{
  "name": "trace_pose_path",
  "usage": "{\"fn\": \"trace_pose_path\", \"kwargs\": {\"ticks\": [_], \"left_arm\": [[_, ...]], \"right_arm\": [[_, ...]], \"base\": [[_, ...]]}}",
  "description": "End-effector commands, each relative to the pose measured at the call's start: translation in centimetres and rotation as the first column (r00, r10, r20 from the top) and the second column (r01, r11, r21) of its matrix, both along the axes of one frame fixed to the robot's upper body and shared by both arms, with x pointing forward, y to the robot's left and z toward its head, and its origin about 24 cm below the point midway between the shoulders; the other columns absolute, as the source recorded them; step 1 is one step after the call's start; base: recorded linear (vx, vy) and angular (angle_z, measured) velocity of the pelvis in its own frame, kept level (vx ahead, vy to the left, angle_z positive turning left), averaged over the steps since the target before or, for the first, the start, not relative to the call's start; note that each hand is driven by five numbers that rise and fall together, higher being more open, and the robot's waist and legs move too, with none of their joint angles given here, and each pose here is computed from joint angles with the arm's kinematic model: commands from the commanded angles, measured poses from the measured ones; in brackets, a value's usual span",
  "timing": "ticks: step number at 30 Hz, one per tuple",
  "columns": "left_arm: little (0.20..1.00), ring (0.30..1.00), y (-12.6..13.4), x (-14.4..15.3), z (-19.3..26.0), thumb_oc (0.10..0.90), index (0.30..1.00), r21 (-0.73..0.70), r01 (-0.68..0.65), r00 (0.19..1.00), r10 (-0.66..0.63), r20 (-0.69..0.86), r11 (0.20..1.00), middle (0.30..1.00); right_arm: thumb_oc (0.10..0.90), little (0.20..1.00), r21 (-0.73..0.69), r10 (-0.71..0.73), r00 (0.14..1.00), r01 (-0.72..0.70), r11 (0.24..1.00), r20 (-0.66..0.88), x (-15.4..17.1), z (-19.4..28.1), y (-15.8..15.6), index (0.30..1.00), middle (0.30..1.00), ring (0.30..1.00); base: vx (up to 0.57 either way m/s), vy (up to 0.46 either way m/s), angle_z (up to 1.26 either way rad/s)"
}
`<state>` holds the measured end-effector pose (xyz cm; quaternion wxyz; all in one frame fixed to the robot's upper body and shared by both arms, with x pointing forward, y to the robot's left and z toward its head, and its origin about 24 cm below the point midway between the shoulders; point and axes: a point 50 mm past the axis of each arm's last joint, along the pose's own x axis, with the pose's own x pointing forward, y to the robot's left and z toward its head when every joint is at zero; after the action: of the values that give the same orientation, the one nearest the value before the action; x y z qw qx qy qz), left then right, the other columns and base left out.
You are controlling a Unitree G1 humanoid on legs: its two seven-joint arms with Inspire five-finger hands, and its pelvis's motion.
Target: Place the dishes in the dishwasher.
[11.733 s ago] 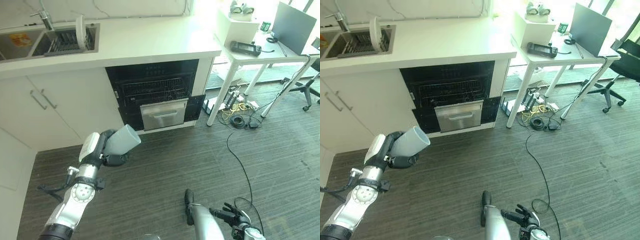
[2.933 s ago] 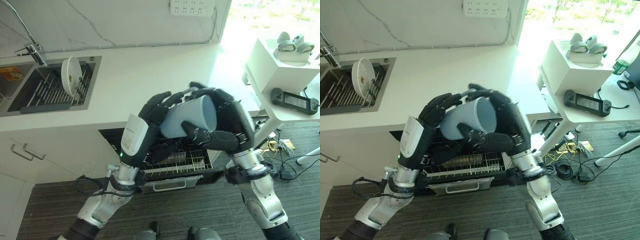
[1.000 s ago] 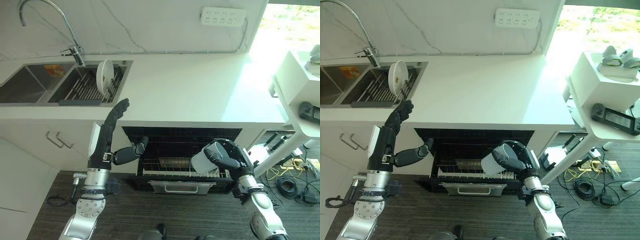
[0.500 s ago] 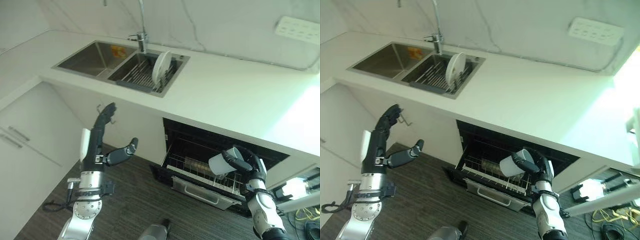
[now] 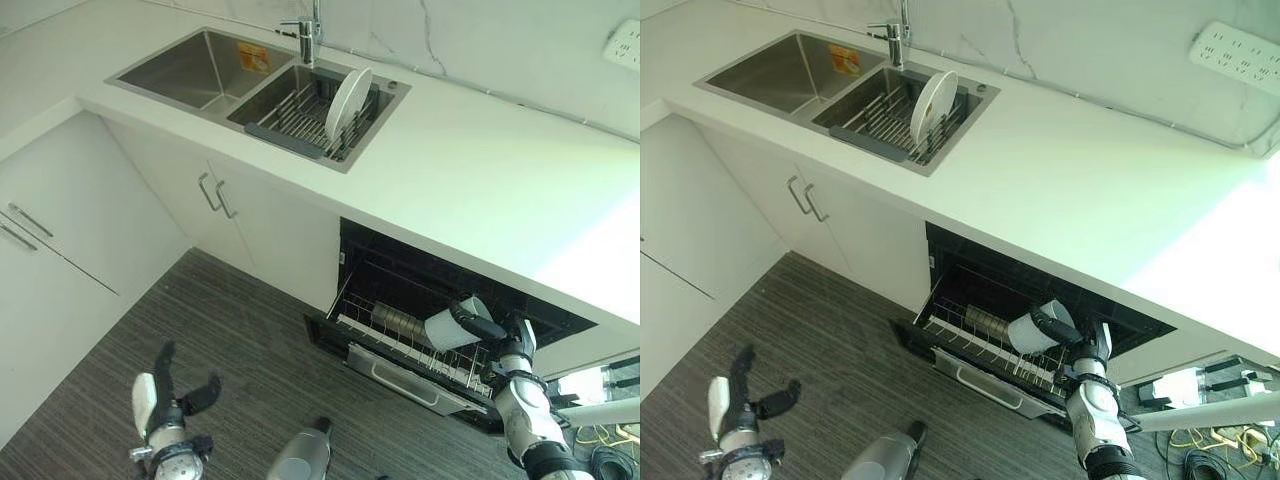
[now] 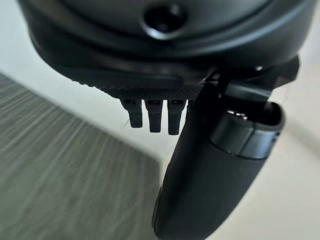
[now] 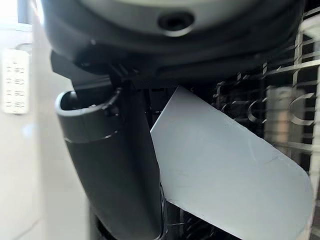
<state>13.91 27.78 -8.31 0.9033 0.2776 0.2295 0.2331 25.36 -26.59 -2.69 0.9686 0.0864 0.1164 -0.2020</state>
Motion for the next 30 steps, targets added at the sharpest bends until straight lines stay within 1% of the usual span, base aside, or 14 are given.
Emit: {"fn": "trace_pose_path", "kwargs": {"ticks": [1, 4, 5, 8, 9, 10, 13, 15, 17, 19, 24, 27, 28, 30], "left_arm": [[0.900, 0.900, -0.7, 0.7, 0.0, 0.800, 0.900, -0.109, -0.023, 0.998, 0.028, 0.047, 0.994, 0.900], [0.900, 0.900, -1.2, -0.3, -1.5, 0.800, 0.900, -0.145, -0.049, 0.998, 0.044, -0.040, 0.988, 0.900], [0.900, 0.900, -1.5, -0.6, -2.5, 0.800, 0.900, -0.145, -0.028, 0.993, 0.011, -0.117, 0.989, 0.900], [0.900, 0.900, -1.5, -0.6, -3.0, 0.800, 0.900, -0.126, -0.003, 0.983, -0.021, -0.183, 0.992, 0.900], [0.900, 0.900, -1.4, -0.7, -3.4, 0.800, 0.900, -0.108, -0.001, 0.972, -0.025, -0.235, 0.994, 0.900], [0.900, 0.900, -1.3, -0.9, -3.8, 0.800, 0.900, -0.134, -0.021, 0.963, -0.016, -0.270, 0.991, 0.900], [0.900, 0.900, -1.2, -1.1, -4.1, 0.800, 0.900, -0.166, -0.019, 0.949, -0.035, -0.314, 0.986, 0.900], [0.900, 0.900, -1.4, -0.9, -4.1, 0.800, 0.900, -0.173, 0.011, 0.950, -0.064, -0.305, 0.985, 0.900], [0.900, 0.900, -1.2, -0.4, -3.8, 0.800, 0.900, -0.175, 0.013, 0.955, -0.064, -0.290, 0.984, 0.900], [0.900, 0.900, -1.1, 0.5, -3.4, 0.800, 0.900, -0.166, 0.033, 0.960, -0.077, -0.271, 0.986, 0.900], [0.900, 0.900, -1.2, 2.3, -2.6, 0.800, 0.900, -0.144, 0.038, 0.975, -0.069, -0.213, 0.989, 0.900], [0.900, 0.900, -1.2, 2.3, -2.6, 0.800, 0.900, -0.148, 0.026, 0.977, -0.057, -0.207, 0.989, 0.900], [0.900, 0.900, -1.3, 2.4, -2.6, 0.800, 0.900, -0.146, 0.024, 0.978, -0.053, -0.200, 0.989, 0.900], [0.900, 0.900, -1.4, 2.5, -2.6, 0.800, 0.900, -0.144, 0.025, 0.981, -0.052, -0.188, 0.989, 0.900]], "right_arm": [[0.400, 0.300, -0.153, 0.026, 0.982, 0.004, 0.988, 0.189, 2.8, 5.4, -2.4, 0.300, 0.300, 0.300], [0.400, 0.300, -0.198, 0.047, 0.985, -0.014, 0.980, 0.165, 3.2, 5.4, -2.2, 0.300, 0.300, 0.300], [0.400, 0.300, -0.262, 0.071, 0.987, -0.031, 0.965, 0.143, 3.8, 5.6, -2.1, 0.300, 0.300, 0.300], [0.400, 0.300, -0.361, 0.093, 0.989, -0.045, 0.931, 0.115, 4.4, 6.3, -2.3, 0.300, 0.300, 0.300], [0.400, 0.300, -0.403, 0.104, 0.991, -0.063, 0.913, 0.080, 4.8, 6.5, -2.7, 0.300, 0.300, 0.300], [0.400, 0.300, -0.418, 0.108, 0.993, -0.075, 0.905, 0.055, 5.2, 6.6, -2.8, 0.300, 0.300, 0.300], [0.400, 0.300, -0.429, 0.118, 0.993, -0.097, 0.898, 0.023, 5.3, 6.5, -3.1, 0.300, 0.300, 0.300], [0.400, 0.300, -0.456, 0.131, 0.991, -0.118, 0.882, -0.003, 5.4, 6.8, -3.5, 0.300, 0.300, 0.300], [0.400, 0.300, -0.478, 0.138, 0.990, -0.125, 0.870, -0.008, 5.7, 7.2, -3.7, 0.300, 0.300, 0.300], [0.400, 0.300, -0.503, 0.148, 0.989, -0.135, 0.853, -0.015, 6.2, 7.7, -3.7, 0.300, 0.300, 0.300], [0.400, 0.300, -0.513, 0.156, 0.987, -0.148, 0.846, -0.027, 7.0, 8.1, -3.4, 0.300, 0.300, 0.300], [0.400, 0.300, -0.515, 0.167, 0.985, -0.168, 0.841, -0.049, 7.0, 7.7, -3.1, 0.300, 0.300, 0.300], [0.400, 0.300, -0.524, 0.183, 0.980, -0.194, 0.829, -0.072, 6.9, 7.0, -2.7, 0.300, 0.300, 0.300], [0.400, 0.300, -0.466, 0.166, 0.982, -0.187, 0.865, -0.084, 6.6, 6.3, -2.7, 0.300, 0.300, 0.300]], "base": [[0.02, -0.054, -0.05], [0.01, -0.039, -0.03], [0.01, -0.041, -0.05], [-0.04, -0.033, -0.18], [-0.10, -0.034, -0.12], [-0.08, -0.025, -0.08], [-0.03, -0.008, -0.07], [-0.04, -0.010, -0.06], [-0.07, 0.006, -0.04], [-0.07, 0.002, -0.04], [-0.06, -0.016, 0.00], [-0.01, 0.001, 0.00], [0.00, 0.000, 0.00], [0.00, 0.000, 0.00]]}}
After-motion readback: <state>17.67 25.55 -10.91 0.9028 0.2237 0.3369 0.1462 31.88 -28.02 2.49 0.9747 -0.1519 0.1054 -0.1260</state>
